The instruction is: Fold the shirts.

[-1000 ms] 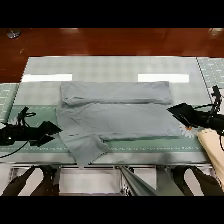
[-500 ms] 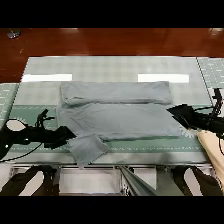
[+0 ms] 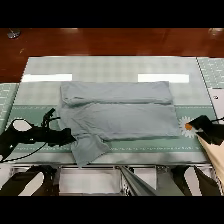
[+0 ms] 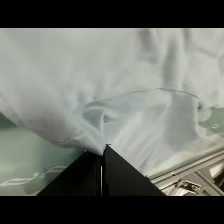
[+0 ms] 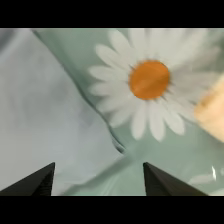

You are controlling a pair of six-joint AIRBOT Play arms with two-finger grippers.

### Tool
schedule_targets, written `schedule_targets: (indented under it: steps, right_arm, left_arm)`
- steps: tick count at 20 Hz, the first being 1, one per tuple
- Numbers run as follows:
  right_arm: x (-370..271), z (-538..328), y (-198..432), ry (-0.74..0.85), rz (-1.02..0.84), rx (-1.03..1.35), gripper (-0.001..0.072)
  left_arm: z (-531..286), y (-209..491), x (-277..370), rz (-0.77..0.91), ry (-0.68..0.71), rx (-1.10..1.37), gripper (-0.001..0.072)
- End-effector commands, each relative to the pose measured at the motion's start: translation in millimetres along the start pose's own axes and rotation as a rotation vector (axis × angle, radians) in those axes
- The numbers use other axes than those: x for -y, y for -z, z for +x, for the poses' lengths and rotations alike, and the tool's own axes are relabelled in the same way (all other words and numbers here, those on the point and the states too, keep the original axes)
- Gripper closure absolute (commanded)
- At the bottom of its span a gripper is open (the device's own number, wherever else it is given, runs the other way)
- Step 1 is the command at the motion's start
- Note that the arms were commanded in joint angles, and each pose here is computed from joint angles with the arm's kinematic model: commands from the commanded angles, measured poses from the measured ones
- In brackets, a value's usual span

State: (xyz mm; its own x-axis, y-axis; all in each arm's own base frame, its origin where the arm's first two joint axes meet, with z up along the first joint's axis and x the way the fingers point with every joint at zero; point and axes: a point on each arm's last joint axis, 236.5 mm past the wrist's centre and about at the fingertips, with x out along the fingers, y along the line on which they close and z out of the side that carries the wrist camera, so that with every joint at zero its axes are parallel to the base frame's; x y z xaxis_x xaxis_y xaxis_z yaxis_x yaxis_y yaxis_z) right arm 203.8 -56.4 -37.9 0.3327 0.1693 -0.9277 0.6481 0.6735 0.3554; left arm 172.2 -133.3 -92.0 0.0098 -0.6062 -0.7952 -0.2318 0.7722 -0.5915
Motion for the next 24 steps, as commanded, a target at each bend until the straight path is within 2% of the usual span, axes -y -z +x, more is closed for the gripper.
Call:
schedule_targets:
  steps: [1, 6, 12, 17, 24]
  right_arm:
    - [14.6, 23.2, 40.8, 0.017, 0.077, -0.163, 0.0079]
    - [-5.1, 39.6, 41.3, -0.086, 0.074, -0.247, 0.0081]
    - [-2.4, 58.2, 41.5, -0.101, 0.072, -0.309, 0.0081]
    - [-25.6, 64.1, 14.8, -0.203, 0.119, -0.208, 0.0081]
    - [-20.9, 68.6, 17.3, -0.158, 0.077, -0.208, 0.0082]
  left_arm:
    - [-0.3, -2.7, 15.2, 0.03, 0.061, 0.012, 0.0686]
    - [-0.3, -4.9, 15.3, 0.028, 0.062, 0.022, 0.0686]
    - [-0.4, -9.9, 14.9, 0.025, 0.06, 0.043, 0.0686]
    - [-1.2, -15.9, 20.6, 0.01, 0.084, 0.068, 0.0686]
    - [-1.8, -23.4, 21.0, 0.003, 0.086, 0.099, 0.0686]
